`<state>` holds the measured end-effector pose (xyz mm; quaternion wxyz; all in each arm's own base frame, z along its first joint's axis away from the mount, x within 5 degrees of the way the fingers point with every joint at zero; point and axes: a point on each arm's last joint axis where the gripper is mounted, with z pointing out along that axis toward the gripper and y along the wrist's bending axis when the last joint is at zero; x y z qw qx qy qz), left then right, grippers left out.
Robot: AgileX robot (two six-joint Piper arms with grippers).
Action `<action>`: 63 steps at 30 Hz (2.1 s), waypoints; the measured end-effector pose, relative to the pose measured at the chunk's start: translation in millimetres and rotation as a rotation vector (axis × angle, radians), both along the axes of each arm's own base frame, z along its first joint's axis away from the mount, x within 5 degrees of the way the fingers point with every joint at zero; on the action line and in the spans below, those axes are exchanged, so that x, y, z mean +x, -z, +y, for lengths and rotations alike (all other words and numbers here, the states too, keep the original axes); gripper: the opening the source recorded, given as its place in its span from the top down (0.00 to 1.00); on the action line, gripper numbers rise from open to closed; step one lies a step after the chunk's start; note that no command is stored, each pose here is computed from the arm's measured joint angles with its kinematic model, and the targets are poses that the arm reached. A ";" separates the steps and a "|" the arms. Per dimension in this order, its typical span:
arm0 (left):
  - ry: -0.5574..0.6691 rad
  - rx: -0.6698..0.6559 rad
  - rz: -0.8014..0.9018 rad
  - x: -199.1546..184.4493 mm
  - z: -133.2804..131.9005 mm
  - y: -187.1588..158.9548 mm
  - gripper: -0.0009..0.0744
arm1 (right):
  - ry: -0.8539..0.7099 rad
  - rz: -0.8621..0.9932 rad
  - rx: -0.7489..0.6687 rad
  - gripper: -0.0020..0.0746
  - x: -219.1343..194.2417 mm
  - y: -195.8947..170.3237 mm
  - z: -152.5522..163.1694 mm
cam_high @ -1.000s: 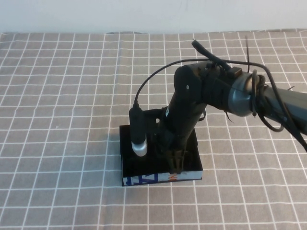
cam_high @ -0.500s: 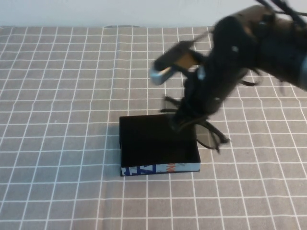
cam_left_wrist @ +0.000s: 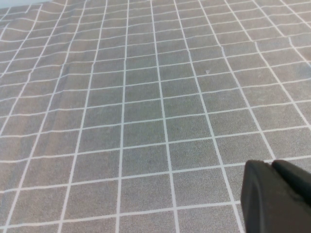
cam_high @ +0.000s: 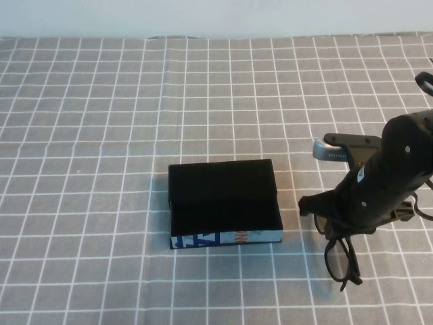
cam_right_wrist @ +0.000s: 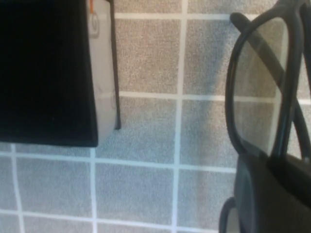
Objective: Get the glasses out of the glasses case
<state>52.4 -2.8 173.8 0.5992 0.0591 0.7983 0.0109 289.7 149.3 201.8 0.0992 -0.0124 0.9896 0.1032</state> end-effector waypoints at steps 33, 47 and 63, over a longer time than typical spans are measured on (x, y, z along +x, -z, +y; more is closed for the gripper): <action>0.000 0.000 0.000 0.0 0.0 0.0 0.99 | -0.126 -0.225 0.097 0.99 -135.5 -119.6 -61.2; 0.000 0.000 0.000 0.0 0.0 0.0 0.99 | -0.162 -0.583 0.058 0.99 -158.2 -122.0 -90.0; 0.000 0.000 0.000 0.0 0.0 0.0 0.99 | 0.129 -1.280 -0.078 1.00 -222.1 2.4 -144.5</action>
